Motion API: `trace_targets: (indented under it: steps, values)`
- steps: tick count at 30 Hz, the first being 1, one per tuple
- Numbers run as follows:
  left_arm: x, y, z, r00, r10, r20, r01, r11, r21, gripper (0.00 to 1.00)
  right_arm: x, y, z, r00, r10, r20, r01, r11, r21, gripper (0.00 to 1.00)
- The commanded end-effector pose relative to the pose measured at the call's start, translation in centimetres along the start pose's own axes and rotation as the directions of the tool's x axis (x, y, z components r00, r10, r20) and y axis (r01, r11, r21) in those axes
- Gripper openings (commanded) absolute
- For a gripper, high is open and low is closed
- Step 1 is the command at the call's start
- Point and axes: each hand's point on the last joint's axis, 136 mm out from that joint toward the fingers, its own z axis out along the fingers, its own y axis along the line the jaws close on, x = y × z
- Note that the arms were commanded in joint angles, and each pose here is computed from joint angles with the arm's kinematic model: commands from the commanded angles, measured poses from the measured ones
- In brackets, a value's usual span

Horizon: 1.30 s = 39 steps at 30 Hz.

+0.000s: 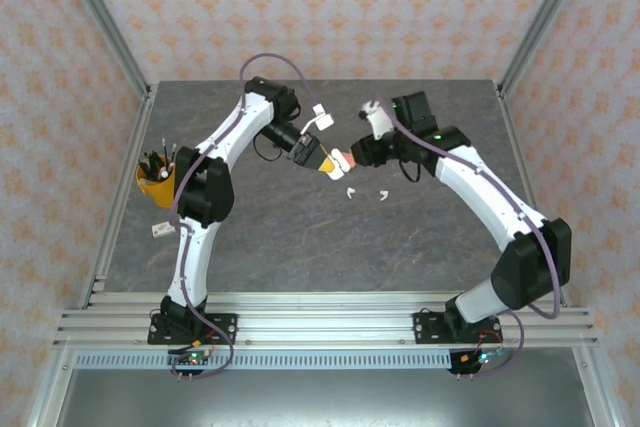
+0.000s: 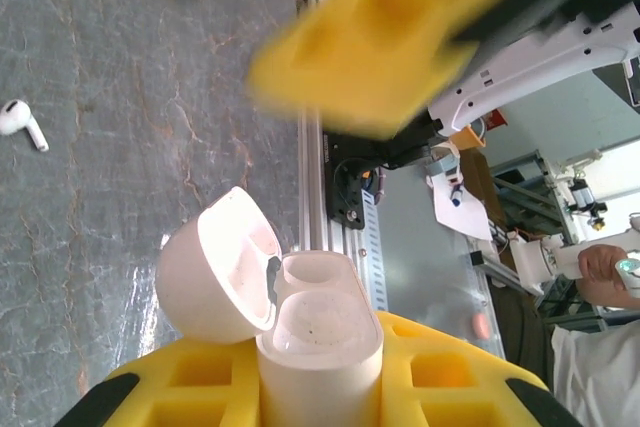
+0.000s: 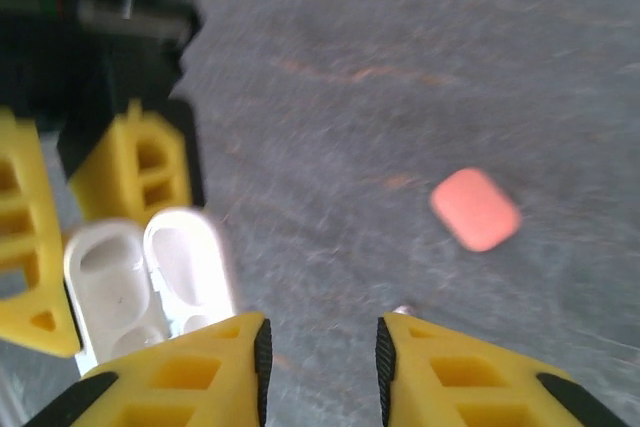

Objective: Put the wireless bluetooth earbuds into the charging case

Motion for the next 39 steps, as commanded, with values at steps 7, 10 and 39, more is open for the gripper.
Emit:
trace_targets:
  steps: [7,10,39]
  values:
    - [-1.4,2.0,-1.9,0.999,0.017,0.046,-0.001,0.941,-0.339,0.0,-3.4,-1.7,-7.3,0.971,0.092,0.223,-0.133,0.974,0.181,0.36]
    - [-2.3,2.9,-3.2,0.997,0.043,0.065,-0.005,0.868,-0.497,0.0,-2.6,-2.8,-8.0,0.965,0.146,0.217,-0.198,0.949,0.244,0.3]
    - [-3.2,-2.4,-5.4,0.533,0.738,0.413,0.117,0.42,-0.9,0.0,9.6,-6.0,-5.5,0.769,0.591,0.244,-0.637,0.678,0.366,0.13]
